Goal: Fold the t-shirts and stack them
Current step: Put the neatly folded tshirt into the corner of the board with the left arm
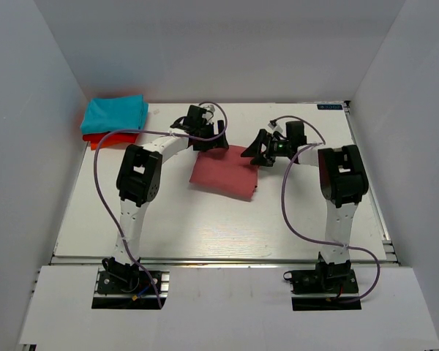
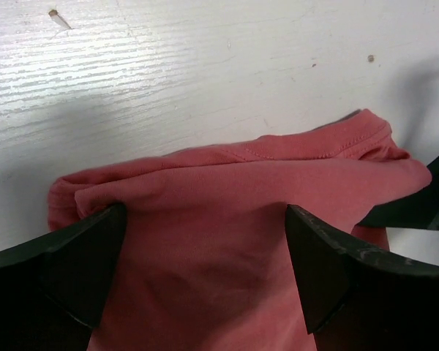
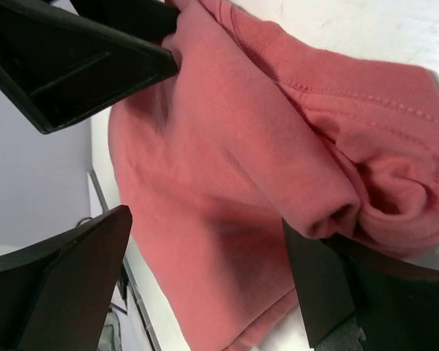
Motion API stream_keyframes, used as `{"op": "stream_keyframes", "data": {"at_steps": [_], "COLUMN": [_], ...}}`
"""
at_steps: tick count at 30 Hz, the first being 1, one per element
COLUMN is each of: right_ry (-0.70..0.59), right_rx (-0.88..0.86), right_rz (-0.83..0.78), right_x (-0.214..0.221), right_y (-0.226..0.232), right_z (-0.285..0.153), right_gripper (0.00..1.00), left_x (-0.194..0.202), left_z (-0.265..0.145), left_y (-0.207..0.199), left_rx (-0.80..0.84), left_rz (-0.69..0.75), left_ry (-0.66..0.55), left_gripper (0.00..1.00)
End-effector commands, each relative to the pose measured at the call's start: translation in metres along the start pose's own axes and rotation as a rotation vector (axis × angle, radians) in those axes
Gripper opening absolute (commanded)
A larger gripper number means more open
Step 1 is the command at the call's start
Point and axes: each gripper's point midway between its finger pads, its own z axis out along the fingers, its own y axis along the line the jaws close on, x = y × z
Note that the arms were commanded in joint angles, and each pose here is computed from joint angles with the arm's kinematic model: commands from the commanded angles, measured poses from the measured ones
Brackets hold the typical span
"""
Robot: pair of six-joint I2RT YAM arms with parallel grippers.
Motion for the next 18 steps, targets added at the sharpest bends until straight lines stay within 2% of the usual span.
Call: {"op": "stream_keyframes", "data": {"at_steps": [1, 5, 6, 9, 13, 14, 15, 17, 18], "right_ry": [-0.065, -0.071, -0.06, -0.083, -0.159, -0.185, -0.16, -0.22, -0.192], "right_rx": [0.07, 0.031, 0.037, 0.016, 0.068, 0.074, 0.099, 0.116, 0.146], "right_rz": [0.112, 0.132, 0.143, 0.03, -0.14, -0.198, -0.182, -0.267, -0.239], "right_x": [0.0, 0.002, 0.003, -0.017, -0.042, -0.048, -0.035, -0.032, -0.016], "right_y": [-0.047, -0.048, -0.047, -0.014, 0.038, 0.053, 0.049, 0.076, 0.059], "right_z": [0.001, 0.0, 0.0, -0.011, -0.042, -0.054, -0.058, -0.083, -0.079], "right_gripper": [0.9, 0.9, 0.9, 0.9, 0.9, 0.9, 0.9, 0.9, 0.9], "left_x": [0.0, 0.007, -0.005, -0.022, -0.068, -0.088, -0.096, -0.1, -0.109], "left_z": [0.006, 0.009, 0.002, -0.012, -0.054, -0.078, -0.09, -0.118, -0.134], "left_y": [0.022, 0.022, 0.014, 0.015, -0.002, -0.01, -0.006, -0.008, -0.013], "left_rx": [-0.033, 0.007, 0.031, -0.012, -0.028, -0.044, -0.085, -0.102, -0.103], "left_rz": [-0.018, -0.023, 0.0, 0.015, 0.059, 0.066, 0.081, 0.094, 0.113], "left_ry": [-0.005, 0.005, -0.03, -0.08, -0.202, -0.268, -0.303, -0.357, -0.393], "left_gripper": [1.0, 1.0, 1.0, 1.0, 1.0, 1.0, 1.0, 1.0, 1.0]}}
